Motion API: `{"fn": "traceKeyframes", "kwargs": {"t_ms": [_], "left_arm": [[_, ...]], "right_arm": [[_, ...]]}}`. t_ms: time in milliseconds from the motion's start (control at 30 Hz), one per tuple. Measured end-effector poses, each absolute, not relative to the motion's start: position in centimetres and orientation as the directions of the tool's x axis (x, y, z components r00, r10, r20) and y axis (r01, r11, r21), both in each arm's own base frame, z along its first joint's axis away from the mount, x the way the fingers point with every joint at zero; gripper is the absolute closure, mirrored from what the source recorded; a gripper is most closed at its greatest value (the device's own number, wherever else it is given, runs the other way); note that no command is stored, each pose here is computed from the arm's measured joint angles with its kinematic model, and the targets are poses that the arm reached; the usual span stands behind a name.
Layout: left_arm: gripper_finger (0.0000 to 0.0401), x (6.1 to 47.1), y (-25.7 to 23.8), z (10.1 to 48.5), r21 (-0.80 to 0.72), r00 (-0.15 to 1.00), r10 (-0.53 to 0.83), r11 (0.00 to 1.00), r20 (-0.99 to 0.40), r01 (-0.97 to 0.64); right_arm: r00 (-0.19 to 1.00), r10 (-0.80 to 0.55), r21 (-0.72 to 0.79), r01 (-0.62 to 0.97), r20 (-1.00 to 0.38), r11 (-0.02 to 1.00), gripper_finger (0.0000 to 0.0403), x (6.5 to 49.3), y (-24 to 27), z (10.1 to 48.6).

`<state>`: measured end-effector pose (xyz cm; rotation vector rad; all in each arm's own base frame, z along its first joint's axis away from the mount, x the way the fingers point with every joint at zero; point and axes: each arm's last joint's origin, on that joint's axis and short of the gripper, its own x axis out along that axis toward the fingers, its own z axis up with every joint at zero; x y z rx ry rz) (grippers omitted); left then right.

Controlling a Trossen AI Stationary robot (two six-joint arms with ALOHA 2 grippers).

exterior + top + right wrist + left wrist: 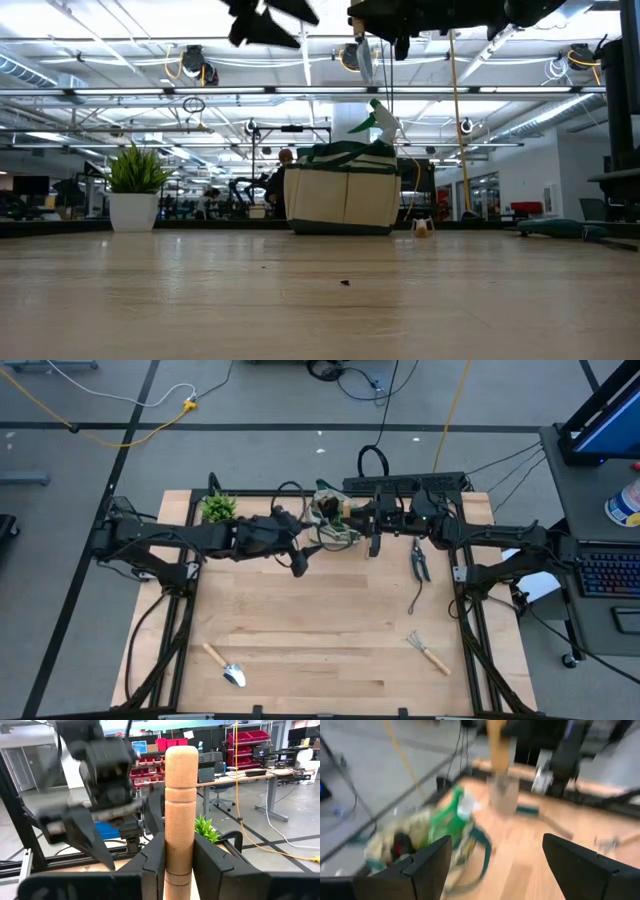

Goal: Pick & Place Garden tools in Gardening bag
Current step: Put the top brown trowel into the gardening bag

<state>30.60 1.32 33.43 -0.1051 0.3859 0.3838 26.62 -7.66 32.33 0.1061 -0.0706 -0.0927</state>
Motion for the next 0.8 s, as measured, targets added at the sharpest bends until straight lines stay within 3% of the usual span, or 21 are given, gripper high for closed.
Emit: {"fn": "traceKeyframes", "kwargs": {"t_ms": [267,500,800], "left_arm": [[0.0094,29.8,1.3,32.6,-0.077,0.811,0.32,0.911,-0.491,-0.406],[0.0091,29.8,1.9,32.6,-0.125,0.828,0.265,0.921,-0.495,-0.369],[0.0104,29.7,3.5,32.6,-0.154,0.834,0.243,0.92,-0.495,-0.36]], "right_arm": [[0.989,-0.122,0.095,0.113,0.088,0.989,0.0342,26.6,-7.7,32.5],[0.964,-0.222,0.04,0.218,0.146,0.975,0.0342,26.6,-8.1,33.0],[0.938,-0.251,-0.012,0.261,0.241,0.965,0.0342,28.4,-9.8,31.8]]}}
